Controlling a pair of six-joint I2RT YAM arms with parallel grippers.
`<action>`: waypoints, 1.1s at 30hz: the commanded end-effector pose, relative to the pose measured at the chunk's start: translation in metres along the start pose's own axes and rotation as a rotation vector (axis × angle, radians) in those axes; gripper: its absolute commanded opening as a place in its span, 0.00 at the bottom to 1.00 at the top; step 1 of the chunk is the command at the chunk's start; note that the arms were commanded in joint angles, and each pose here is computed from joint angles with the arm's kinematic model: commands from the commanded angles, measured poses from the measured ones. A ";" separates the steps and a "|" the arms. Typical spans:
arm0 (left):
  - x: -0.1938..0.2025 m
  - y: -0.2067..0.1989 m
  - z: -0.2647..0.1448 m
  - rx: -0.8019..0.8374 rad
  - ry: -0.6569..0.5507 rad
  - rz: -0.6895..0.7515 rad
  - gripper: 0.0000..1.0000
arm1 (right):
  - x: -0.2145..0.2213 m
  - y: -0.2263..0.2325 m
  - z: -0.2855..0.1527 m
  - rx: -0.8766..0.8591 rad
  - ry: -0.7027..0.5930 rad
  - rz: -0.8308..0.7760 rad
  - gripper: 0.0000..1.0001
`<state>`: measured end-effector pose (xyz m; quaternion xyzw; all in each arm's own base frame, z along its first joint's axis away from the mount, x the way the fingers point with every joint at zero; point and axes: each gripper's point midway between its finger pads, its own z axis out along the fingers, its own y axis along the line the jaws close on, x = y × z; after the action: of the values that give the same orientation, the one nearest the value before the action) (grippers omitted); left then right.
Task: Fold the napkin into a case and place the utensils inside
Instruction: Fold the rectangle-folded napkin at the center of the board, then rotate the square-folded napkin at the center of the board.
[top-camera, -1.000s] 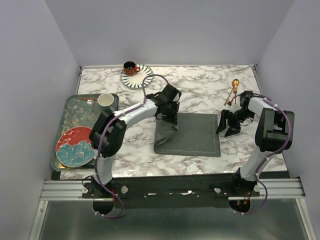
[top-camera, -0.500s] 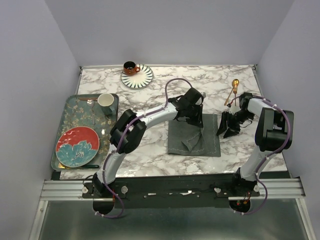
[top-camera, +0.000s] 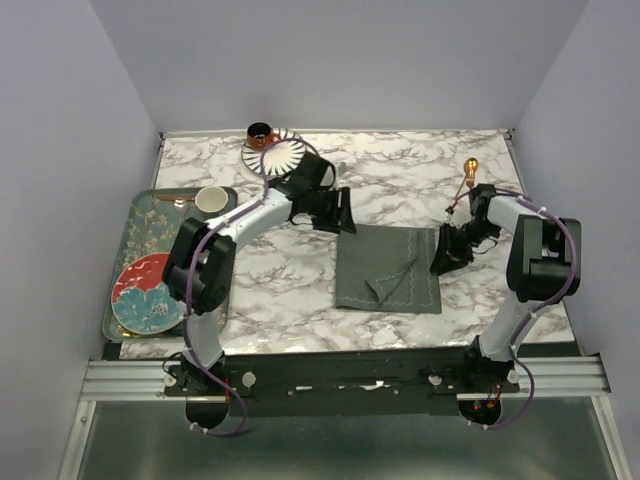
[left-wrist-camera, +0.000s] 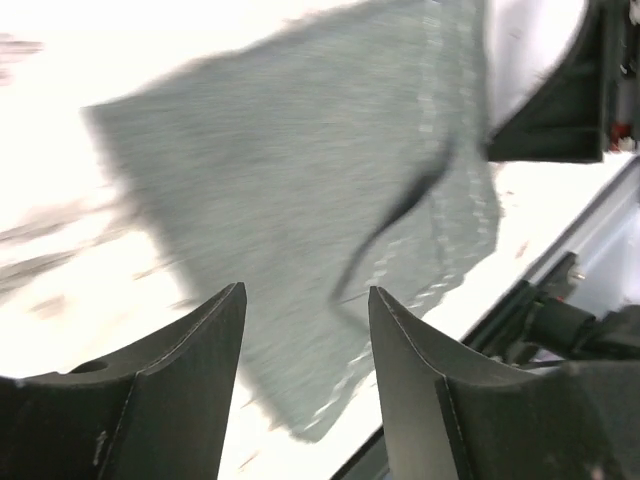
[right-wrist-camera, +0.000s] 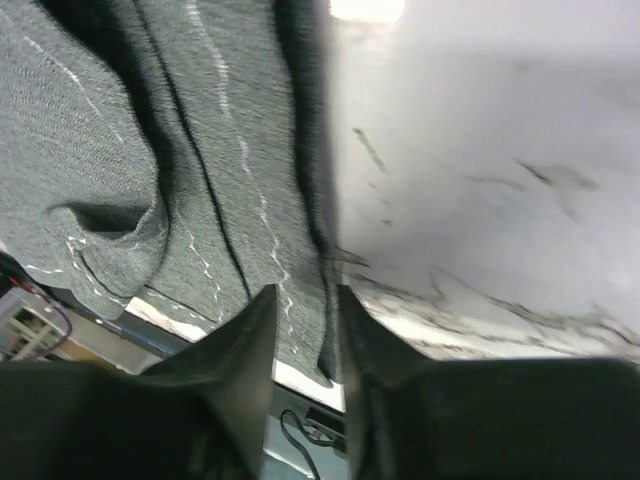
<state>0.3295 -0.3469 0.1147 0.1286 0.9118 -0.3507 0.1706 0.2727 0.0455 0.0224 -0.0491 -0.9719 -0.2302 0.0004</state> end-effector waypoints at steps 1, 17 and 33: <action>0.012 0.043 -0.039 -0.067 0.042 0.069 0.60 | 0.010 0.011 0.017 -0.011 0.049 -0.033 0.26; 0.048 0.092 -0.075 -0.124 0.177 0.137 0.61 | 0.071 0.149 0.051 -0.371 0.224 -0.176 0.39; 0.058 0.139 -0.049 -0.232 0.323 0.244 0.62 | 0.018 0.112 -0.030 -0.264 -0.014 -0.359 0.64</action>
<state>0.3097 -0.2109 0.0540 0.2438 0.9392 -0.2225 0.0941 0.2341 0.1618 0.1056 0.1190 -0.9112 -0.3941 -0.0147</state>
